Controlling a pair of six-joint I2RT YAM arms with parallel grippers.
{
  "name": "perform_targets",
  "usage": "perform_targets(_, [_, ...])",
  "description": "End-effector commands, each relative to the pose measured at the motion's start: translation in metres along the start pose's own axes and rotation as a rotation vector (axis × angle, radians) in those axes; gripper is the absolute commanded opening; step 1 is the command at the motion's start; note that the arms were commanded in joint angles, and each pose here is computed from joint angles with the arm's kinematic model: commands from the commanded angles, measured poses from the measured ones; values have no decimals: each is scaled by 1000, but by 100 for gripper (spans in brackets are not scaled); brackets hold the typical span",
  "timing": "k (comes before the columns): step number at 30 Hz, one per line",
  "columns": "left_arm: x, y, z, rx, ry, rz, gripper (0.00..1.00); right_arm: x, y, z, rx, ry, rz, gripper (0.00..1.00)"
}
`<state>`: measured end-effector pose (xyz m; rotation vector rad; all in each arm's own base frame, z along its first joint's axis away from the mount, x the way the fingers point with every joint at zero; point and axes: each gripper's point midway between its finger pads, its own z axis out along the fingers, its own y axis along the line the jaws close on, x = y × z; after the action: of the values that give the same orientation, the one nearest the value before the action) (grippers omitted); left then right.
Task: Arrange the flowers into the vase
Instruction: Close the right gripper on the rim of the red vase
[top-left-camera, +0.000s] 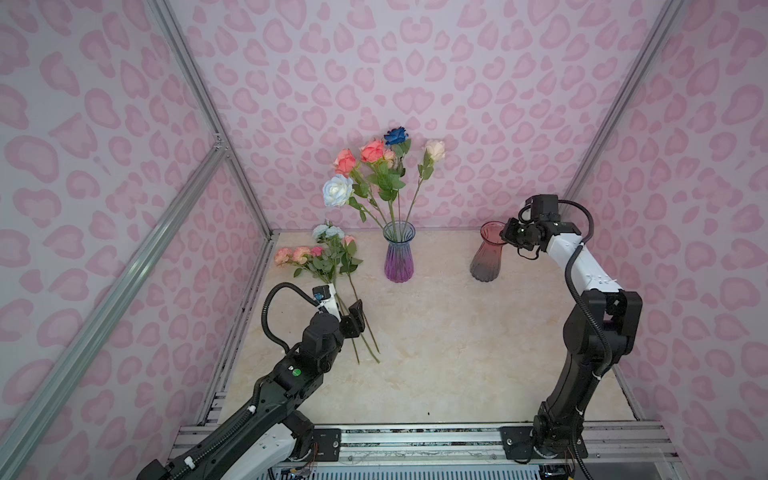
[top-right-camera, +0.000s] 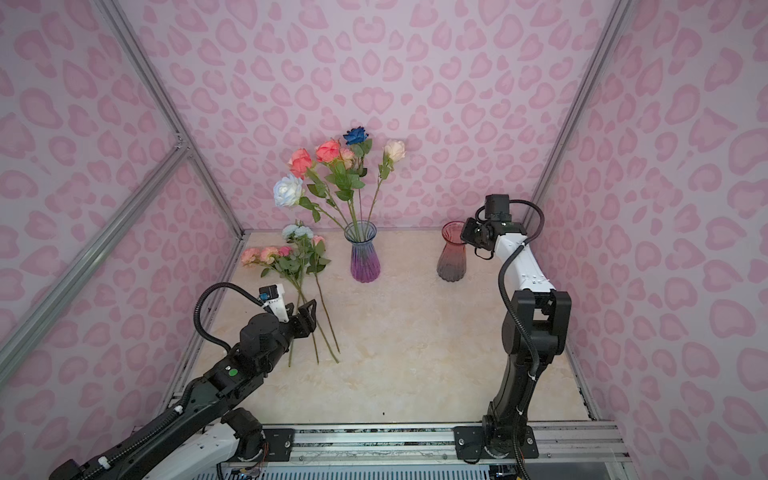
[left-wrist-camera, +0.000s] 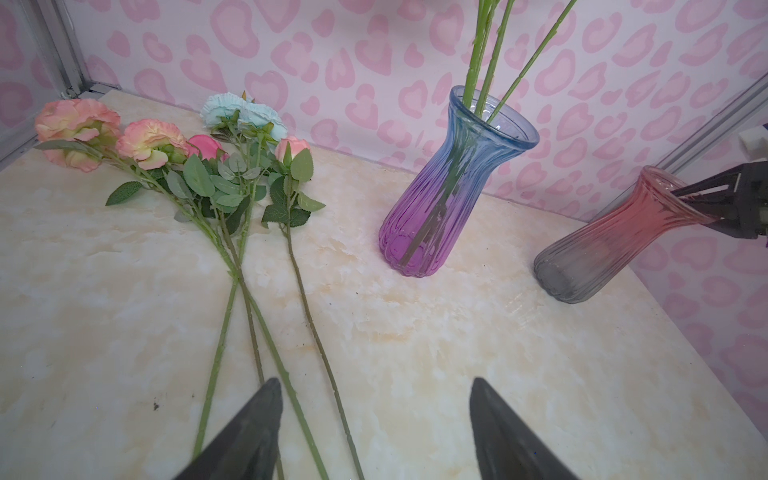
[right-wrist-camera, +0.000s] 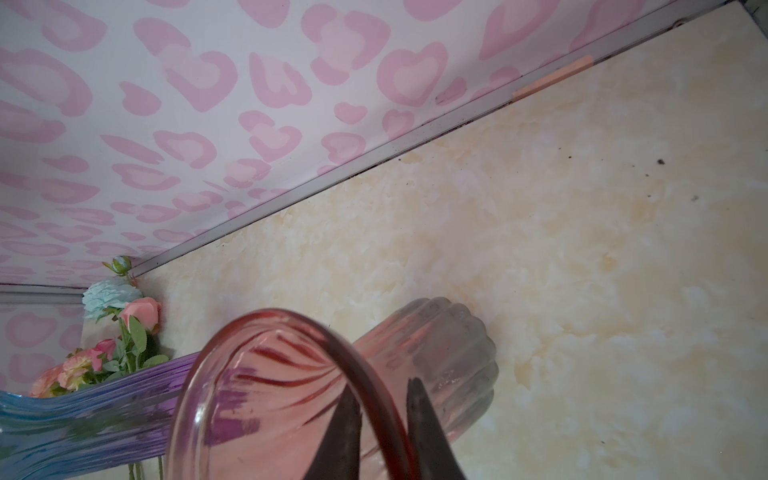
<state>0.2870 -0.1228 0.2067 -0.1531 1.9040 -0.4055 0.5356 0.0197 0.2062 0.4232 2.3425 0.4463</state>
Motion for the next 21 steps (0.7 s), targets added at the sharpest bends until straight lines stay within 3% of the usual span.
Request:
perform_targets(1, [-5,-3,-1,9,-10,-4,72,5,-4,1,13,14,-11,12])
perform_targets(14, [-11,-11,0,33,-6,-15,71,5,14,-12,-81,-12,35,0])
perform_targets(21, [-14,-16,1,46,-2,-21,71,0,26,-18,-143,-28,64,0])
